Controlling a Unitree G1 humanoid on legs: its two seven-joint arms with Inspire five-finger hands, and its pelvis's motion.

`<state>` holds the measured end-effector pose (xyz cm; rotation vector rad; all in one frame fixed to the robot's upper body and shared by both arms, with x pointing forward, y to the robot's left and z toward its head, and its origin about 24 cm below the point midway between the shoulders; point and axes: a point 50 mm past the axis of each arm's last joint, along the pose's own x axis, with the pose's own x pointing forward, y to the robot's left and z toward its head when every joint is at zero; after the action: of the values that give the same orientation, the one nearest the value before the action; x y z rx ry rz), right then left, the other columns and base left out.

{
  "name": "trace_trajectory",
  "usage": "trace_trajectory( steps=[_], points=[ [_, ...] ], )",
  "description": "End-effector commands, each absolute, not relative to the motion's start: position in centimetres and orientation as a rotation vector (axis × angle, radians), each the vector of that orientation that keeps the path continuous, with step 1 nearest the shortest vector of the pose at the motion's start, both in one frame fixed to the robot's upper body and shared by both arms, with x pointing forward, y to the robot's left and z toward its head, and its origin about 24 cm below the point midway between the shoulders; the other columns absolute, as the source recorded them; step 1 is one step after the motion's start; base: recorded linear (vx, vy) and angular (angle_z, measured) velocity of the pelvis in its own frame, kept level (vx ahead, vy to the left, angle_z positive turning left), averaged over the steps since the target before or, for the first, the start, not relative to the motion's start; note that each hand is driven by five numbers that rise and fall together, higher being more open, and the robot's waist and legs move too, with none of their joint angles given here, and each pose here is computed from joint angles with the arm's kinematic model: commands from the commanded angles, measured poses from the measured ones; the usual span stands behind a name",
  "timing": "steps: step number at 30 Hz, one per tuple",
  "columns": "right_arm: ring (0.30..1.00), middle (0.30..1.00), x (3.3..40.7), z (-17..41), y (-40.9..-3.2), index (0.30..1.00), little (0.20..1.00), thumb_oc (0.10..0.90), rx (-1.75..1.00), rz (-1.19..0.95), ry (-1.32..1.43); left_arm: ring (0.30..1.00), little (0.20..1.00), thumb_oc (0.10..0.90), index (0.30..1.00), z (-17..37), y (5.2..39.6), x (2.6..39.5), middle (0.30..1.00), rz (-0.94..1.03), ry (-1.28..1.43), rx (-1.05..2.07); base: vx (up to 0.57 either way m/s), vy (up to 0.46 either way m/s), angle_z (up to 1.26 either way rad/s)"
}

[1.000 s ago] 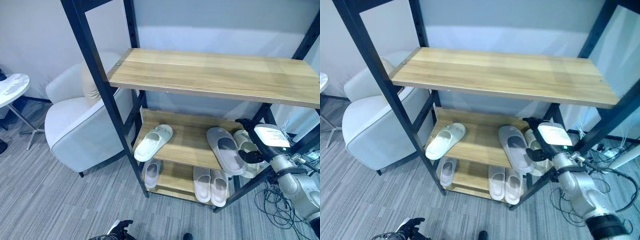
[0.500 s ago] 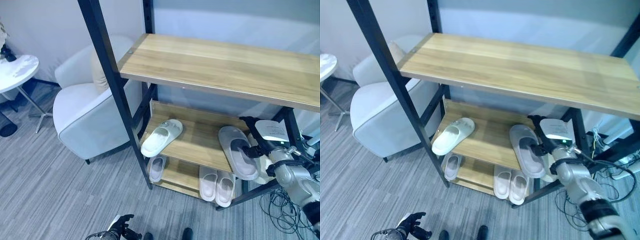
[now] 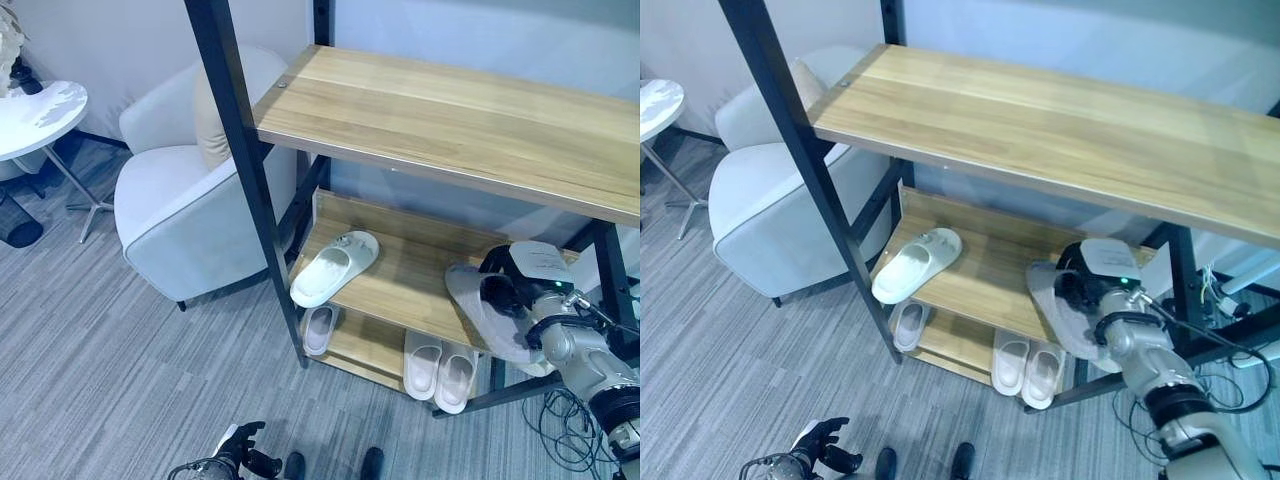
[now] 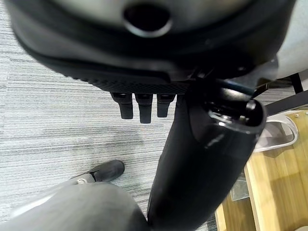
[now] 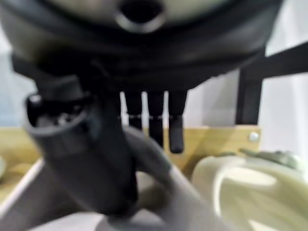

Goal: Arrange the slippers neatly on the shoe rack.

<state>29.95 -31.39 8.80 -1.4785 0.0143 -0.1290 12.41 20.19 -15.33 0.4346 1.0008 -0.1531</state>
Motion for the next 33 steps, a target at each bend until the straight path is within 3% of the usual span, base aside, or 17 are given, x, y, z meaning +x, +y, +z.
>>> trace_trajectory(
  steps=[1, 8, 16, 24, 33],
  points=[
    [0.300, 0.300, 30.9, 14.6, -29.1, 0.300, 0.300, 0.400, -1.424, -0.240, -0.307, 0.900, 0.900, 0.800, 0.900, -16.4, 17.9, 10.3, 0.900, -0.265, 1.063, 0.445, 0.00, 0.000, 0.00],
    [0.300, 0.300, 29.0, 16.8, -26.4, 0.300, 0.300, 0.400, -1.346, -0.211, -0.510, 0.900, 0.900, 0.800, 0.900, -16.4, 17.8, 10.4, 0.900, -0.266, 1.062, 0.448, 0.00, 0.000, 0.00],
    [0.300, 0.300, 25.4, 16.9, -21.1, 0.300, 0.300, 0.400, -1.001, 0.000, -0.677, 0.900, 0.900, 0.800, 0.900, -16.3, 17.9, 10.5, 0.900, -0.254, 1.060, 0.442, -0.01, -0.002, -0.04],
    [0.300, 0.300, 22.9, 14.3, -17.2, 0.300, 0.300, 0.400, -0.710, 0.326, -0.600, 0.900, 0.900, 0.800, 0.900, -16.2, 18.0, 10.8, 0.900, -0.252, 1.045, 0.439, -0.04, 0.001, -0.08],
    [0.300, 0.300, 23.7, 9.4, -14.9, 0.300, 0.300, 0.400, -0.691, 0.542, -0.394, 0.900, 0.900, 0.800, 0.900, -15.2, 17.6, 13.8, 0.900, -0.271, 0.934, 0.486, -0.11, -0.008, -0.02]
  ],
)
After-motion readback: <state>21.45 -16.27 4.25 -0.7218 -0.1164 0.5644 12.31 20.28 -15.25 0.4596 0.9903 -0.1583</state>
